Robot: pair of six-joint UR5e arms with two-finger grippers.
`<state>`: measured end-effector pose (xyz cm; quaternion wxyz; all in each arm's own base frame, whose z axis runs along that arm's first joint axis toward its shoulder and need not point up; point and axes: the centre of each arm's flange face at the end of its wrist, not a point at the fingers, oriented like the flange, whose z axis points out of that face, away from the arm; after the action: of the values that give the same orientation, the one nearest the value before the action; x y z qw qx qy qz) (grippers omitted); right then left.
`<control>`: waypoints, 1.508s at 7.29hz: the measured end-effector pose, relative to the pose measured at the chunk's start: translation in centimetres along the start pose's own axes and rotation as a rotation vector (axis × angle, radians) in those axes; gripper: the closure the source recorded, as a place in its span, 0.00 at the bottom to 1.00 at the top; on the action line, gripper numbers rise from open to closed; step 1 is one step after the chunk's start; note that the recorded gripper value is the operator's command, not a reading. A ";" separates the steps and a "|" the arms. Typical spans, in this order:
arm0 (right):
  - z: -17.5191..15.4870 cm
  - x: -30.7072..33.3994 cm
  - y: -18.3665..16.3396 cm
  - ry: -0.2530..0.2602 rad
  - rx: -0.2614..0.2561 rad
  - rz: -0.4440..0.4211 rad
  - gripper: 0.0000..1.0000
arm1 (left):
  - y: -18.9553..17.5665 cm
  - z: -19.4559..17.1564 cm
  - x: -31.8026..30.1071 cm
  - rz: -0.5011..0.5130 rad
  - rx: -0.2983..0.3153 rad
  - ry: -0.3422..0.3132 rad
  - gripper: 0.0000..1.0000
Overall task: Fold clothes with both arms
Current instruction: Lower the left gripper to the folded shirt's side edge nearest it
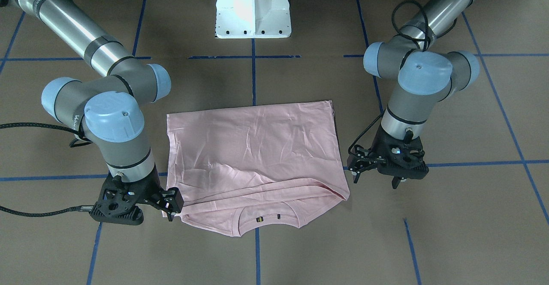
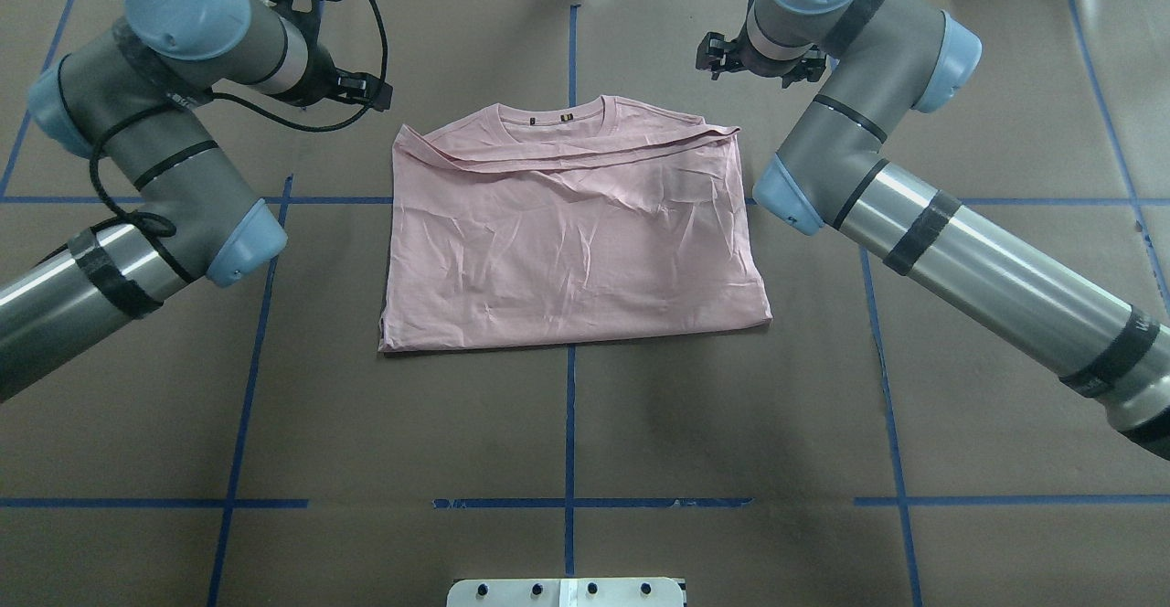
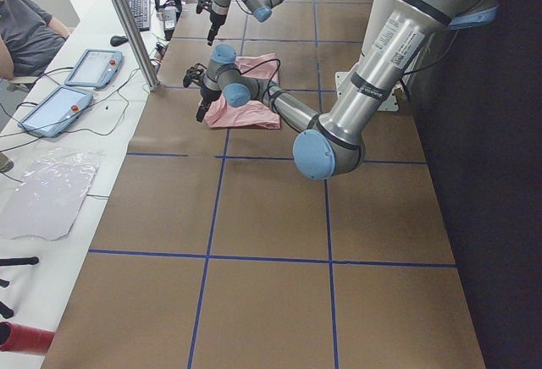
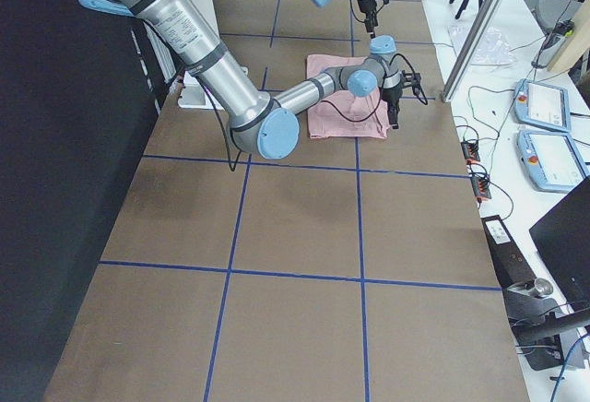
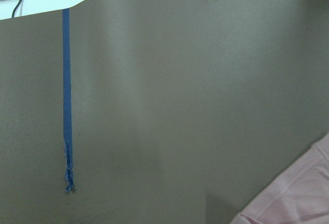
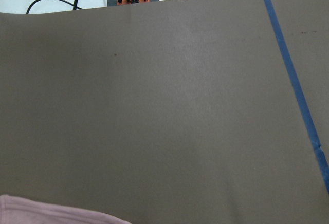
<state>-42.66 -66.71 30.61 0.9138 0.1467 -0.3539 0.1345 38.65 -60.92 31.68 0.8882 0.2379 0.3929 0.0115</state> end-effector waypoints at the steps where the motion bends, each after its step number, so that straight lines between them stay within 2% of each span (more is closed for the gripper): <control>1: -1.1 0.8 0.8 -0.024 -0.001 -0.013 0.00 | 3.1 -1.0 1.0 0.004 -0.009 0.035 0.00; 2: -2.0 1.6 1.5 -0.041 0.003 -0.020 0.00 | 6.8 -1.6 2.4 -0.007 -0.034 0.068 0.02; 4: -2.7 2.3 2.0 -0.051 0.009 -0.021 0.00 | 13.9 -2.3 4.6 -0.070 -0.094 0.106 0.49; 6: -3.0 2.3 2.1 -0.055 0.014 -0.020 0.00 | 19.7 -2.1 7.4 -0.131 -0.140 0.112 0.49; 7: -3.0 2.3 2.1 -0.057 0.015 -0.020 0.00 | 21.4 -1.7 8.3 -0.140 -0.157 0.110 0.48; 9: -3.1 2.3 2.1 -0.057 0.014 -0.019 0.00 | 22.7 -1.1 8.9 -0.141 -0.174 0.104 0.49; 10: -3.0 2.4 2.1 -0.057 0.014 -0.020 0.00 | 23.0 -1.0 8.9 -0.140 -0.179 0.101 0.54; 11: -3.0 2.4 2.1 -0.056 0.013 -0.020 0.00 | 23.1 -0.9 8.9 -0.140 -0.180 0.099 0.54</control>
<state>-39.85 -63.32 30.55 0.9040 0.1598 -0.3769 0.1234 48.03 -38.25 34.91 0.8841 0.1285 0.4493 -0.0038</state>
